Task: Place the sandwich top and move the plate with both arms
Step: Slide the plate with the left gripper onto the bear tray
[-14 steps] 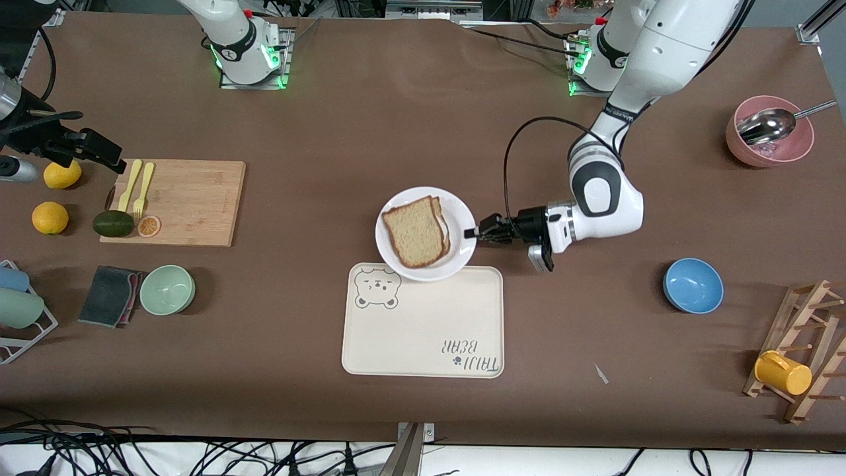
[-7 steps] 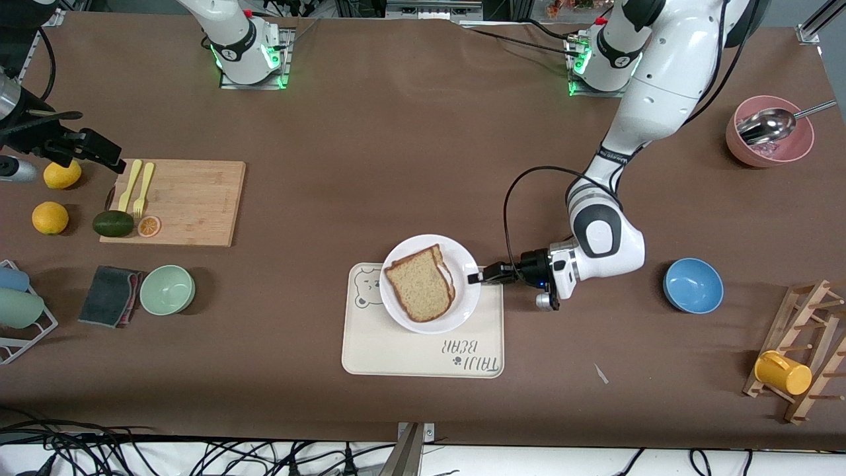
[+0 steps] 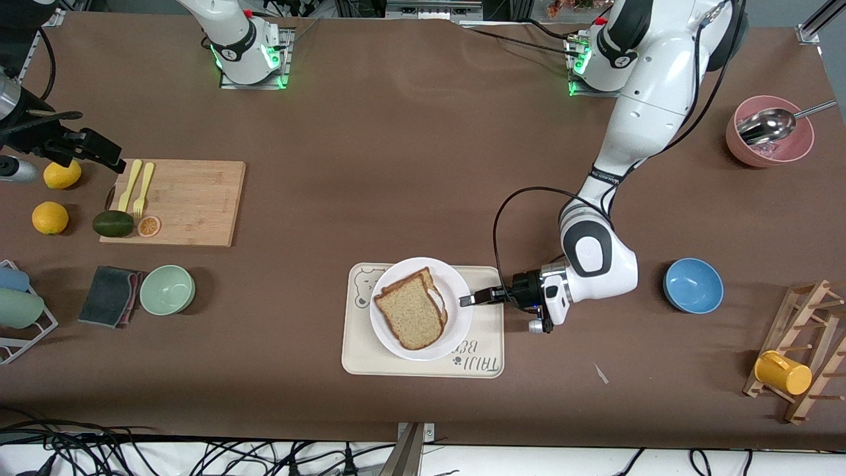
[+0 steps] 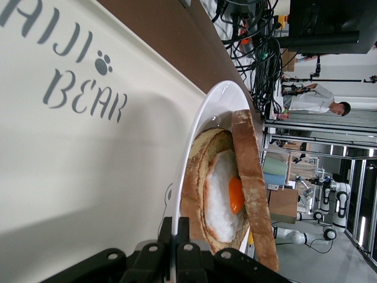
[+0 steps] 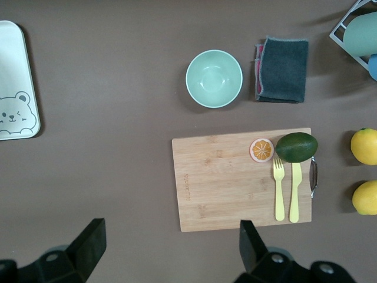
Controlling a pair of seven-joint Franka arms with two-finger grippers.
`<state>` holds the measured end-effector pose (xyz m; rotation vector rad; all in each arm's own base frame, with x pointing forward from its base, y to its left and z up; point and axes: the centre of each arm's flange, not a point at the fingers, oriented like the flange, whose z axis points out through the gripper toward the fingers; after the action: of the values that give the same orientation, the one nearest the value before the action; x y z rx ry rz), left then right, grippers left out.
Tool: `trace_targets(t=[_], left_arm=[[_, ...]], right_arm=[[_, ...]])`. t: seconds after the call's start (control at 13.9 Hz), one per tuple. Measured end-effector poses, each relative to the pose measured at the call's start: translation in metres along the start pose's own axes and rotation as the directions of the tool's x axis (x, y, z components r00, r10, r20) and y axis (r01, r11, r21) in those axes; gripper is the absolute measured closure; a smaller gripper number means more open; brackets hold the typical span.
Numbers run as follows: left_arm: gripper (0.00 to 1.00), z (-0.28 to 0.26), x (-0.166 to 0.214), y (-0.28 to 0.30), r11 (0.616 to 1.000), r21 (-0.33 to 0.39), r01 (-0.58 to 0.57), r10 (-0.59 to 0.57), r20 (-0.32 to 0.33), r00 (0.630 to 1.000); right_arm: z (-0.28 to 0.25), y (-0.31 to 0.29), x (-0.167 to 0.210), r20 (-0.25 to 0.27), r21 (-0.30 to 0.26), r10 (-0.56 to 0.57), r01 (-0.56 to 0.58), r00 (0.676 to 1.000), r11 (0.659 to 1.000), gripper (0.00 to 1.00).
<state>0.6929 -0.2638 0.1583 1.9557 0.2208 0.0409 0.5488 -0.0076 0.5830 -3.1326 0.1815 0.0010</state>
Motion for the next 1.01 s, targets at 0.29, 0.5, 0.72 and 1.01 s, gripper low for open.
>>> trace_targets(t=[0.29, 0.5, 0.72, 1.01], left_arm=[[0.96, 0.007, 0.008, -0.006, 1.000, 0.018, 0.020, -0.019, -0.027, 0.999], [0.96, 0.011, 0.009, -0.019, 0.999, 0.034, 0.027, -0.026, -0.028, 0.999], [0.96, 0.014, 0.008, -0.030, 0.998, 0.050, 0.036, -0.035, -0.038, 0.999], [0.96, 0.022, 0.007, -0.032, 0.998, 0.059, 0.032, -0.029, -0.042, 0.999]], right_arm=[[0.000, 0.000, 0.000, 0.002, 0.000, 0.000, 0.000, 1.000, 1.000, 0.00], [0.000, 0.001, 0.000, 0.003, 0.000, 0.002, -0.002, 1.000, 1.000, 0.00], [0.000, 0.001, 0.000, 0.003, 0.000, 0.002, -0.002, 1.000, 1.000, 0.00], [0.000, 0.001, 0.000, 0.003, 0.000, 0.002, -0.002, 1.000, 1.000, 0.00]])
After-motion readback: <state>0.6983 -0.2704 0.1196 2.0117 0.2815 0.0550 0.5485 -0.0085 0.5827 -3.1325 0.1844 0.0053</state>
